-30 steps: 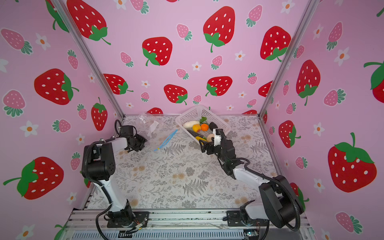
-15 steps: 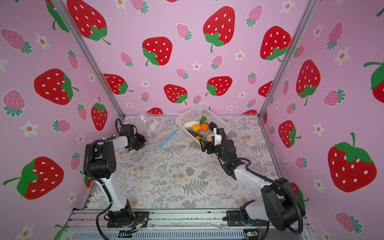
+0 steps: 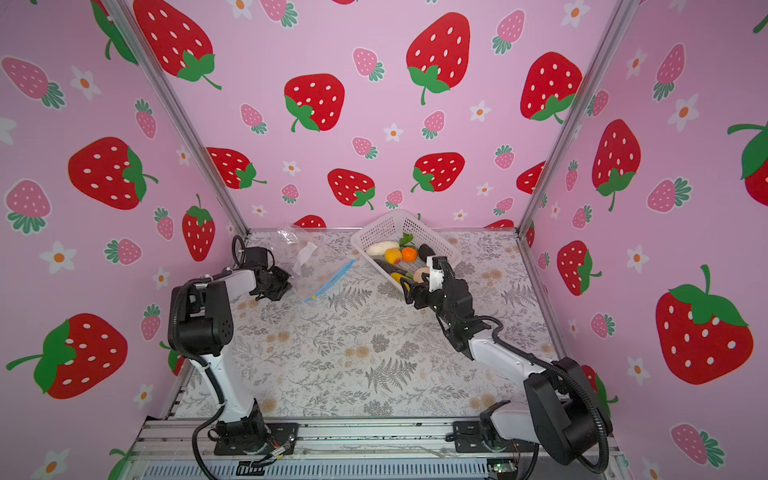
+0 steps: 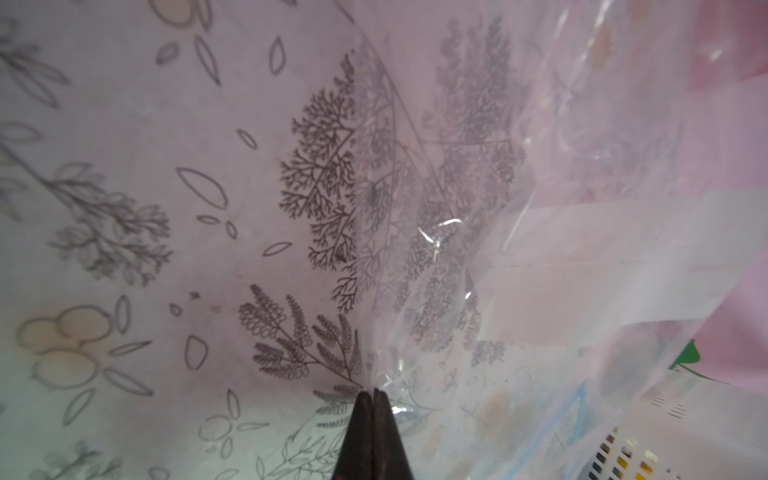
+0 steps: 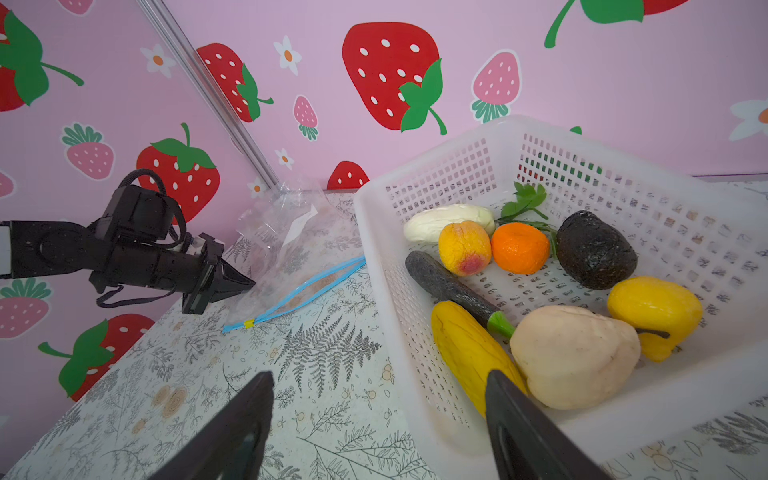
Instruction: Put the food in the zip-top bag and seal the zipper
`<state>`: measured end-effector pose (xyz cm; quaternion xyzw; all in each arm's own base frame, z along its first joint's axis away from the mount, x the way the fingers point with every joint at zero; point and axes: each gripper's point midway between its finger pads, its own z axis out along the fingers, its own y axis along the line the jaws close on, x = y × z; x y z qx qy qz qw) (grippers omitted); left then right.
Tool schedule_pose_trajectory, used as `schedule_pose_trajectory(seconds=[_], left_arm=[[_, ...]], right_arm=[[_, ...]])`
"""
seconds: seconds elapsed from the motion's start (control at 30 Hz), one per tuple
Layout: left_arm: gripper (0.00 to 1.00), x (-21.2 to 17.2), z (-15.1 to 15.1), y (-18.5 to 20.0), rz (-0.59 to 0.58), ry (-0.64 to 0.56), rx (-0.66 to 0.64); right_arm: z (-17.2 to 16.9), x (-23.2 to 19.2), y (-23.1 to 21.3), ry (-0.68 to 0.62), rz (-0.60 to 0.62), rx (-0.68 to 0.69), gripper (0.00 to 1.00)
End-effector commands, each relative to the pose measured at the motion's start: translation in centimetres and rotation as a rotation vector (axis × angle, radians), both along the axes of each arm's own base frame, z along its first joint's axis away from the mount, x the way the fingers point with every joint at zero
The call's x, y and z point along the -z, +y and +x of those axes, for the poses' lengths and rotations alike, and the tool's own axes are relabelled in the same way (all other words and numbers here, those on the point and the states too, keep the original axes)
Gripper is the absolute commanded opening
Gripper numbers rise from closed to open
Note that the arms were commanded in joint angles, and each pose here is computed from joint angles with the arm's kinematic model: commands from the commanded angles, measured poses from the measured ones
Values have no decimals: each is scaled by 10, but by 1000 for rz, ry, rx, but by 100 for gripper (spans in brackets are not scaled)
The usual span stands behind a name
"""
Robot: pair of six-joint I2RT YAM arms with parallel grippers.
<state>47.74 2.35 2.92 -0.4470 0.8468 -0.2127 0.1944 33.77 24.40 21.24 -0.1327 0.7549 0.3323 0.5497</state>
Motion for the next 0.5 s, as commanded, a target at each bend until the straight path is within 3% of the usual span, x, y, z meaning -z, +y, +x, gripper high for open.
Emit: schedule_pose_trajectory(seconds=[0.0,0.17,0.47], left_arm=[[0,-8,3,4,24,9,-4],[0,-22,-11,3,33,5,-15],[0,-42,-79,-12,41,16,-26]], right_arm=[[-4,-10,4,-11,18,-22,81],[-5,-6,6,27,24,-28,80],[-30,7,41,216,116,-172,77]])
